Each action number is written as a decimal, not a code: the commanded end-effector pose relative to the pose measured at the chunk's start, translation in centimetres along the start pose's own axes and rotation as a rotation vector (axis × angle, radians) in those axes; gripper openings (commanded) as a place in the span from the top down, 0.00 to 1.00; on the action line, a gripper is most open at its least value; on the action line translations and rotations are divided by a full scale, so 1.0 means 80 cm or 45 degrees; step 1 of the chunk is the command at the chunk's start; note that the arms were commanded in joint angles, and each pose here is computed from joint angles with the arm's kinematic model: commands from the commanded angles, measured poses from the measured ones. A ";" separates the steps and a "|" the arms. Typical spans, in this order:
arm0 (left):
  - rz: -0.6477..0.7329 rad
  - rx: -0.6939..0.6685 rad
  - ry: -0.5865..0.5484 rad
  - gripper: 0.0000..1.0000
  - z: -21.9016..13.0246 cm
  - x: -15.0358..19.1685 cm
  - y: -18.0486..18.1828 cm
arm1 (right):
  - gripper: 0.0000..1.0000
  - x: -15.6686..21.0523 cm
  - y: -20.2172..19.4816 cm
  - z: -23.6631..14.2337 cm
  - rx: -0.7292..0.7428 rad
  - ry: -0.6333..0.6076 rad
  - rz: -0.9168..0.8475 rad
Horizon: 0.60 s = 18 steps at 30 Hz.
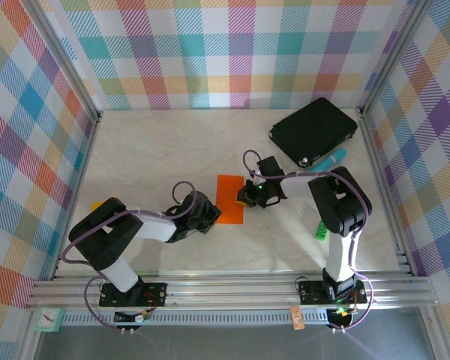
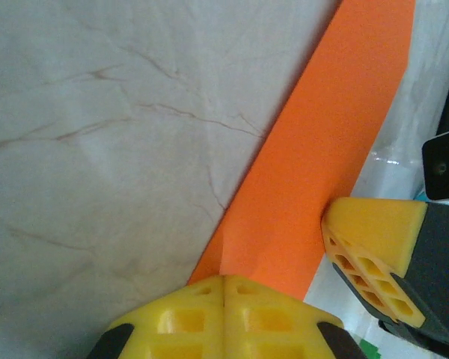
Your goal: Fold a paper plane with a square sheet of paper (pick it up from the middle)
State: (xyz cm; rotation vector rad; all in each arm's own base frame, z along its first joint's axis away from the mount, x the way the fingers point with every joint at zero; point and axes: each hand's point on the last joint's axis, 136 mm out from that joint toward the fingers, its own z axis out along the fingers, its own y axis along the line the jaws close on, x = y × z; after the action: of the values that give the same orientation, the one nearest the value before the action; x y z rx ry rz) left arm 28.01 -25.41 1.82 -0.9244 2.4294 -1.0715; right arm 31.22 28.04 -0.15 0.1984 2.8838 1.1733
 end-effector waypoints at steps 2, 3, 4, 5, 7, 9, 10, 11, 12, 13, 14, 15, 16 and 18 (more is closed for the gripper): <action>-0.098 -0.162 -0.074 1.00 -0.018 -0.021 0.063 | 1.00 0.096 -0.220 -0.005 0.809 0.205 0.288; -0.097 -0.163 -0.082 1.00 -0.022 -0.024 0.063 | 1.00 0.093 -0.213 -0.005 0.790 0.205 0.264; -0.087 -0.167 -0.089 1.00 -0.027 -0.026 0.062 | 1.00 0.087 -0.203 -0.006 0.764 0.200 0.230; -0.070 -0.171 -0.095 1.00 -0.032 -0.028 0.060 | 1.00 0.081 -0.193 -0.006 0.733 0.195 0.196; -0.025 -0.171 -0.097 1.00 -0.041 -0.030 0.053 | 1.00 0.070 -0.167 -0.006 0.664 0.181 0.117; 0.020 -0.153 -0.096 0.99 -0.049 -0.031 0.042 | 0.99 0.059 -0.134 -0.006 0.580 0.167 0.032; 0.043 -0.143 -0.093 0.94 -0.052 -0.032 0.037 | 0.99 0.054 -0.116 -0.006 0.533 0.160 -0.009; 0.062 -0.134 -0.092 0.88 -0.056 -0.033 0.030 | 0.99 0.049 -0.096 -0.006 0.486 0.152 -0.052; 0.082 -0.124 -0.092 0.83 -0.059 -0.034 0.025 | 0.99 0.044 -0.079 -0.006 0.448 0.142 -0.078; 0.118 -0.104 -0.092 0.78 -0.063 -0.035 0.017 | 0.98 0.038 -0.059 -0.008 0.402 0.130 -0.106; 0.145 -0.085 -0.093 0.74 -0.066 -0.036 0.009 | 0.97 0.032 -0.039 -0.012 0.353 0.111 -0.132; 0.176 -0.070 -0.091 0.71 -0.068 -0.036 0.002 | 0.95 0.026 -0.022 -0.017 0.315 0.088 -0.153; 0.211 -0.054 -0.094 0.68 -0.071 -0.037 -0.005 | 0.93 0.019 -0.006 -0.025 0.284 0.055 -0.174; 0.270 -0.035 -0.093 0.62 -0.076 -0.038 -0.016 | 0.85 0.008 0.021 -0.045 0.254 -0.015 -0.214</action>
State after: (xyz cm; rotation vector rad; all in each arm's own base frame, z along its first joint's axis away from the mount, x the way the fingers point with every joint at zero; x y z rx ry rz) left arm 27.23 -20.68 5.51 -0.8135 2.4112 -0.9436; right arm 31.10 28.15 1.93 -0.0312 2.9132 0.9664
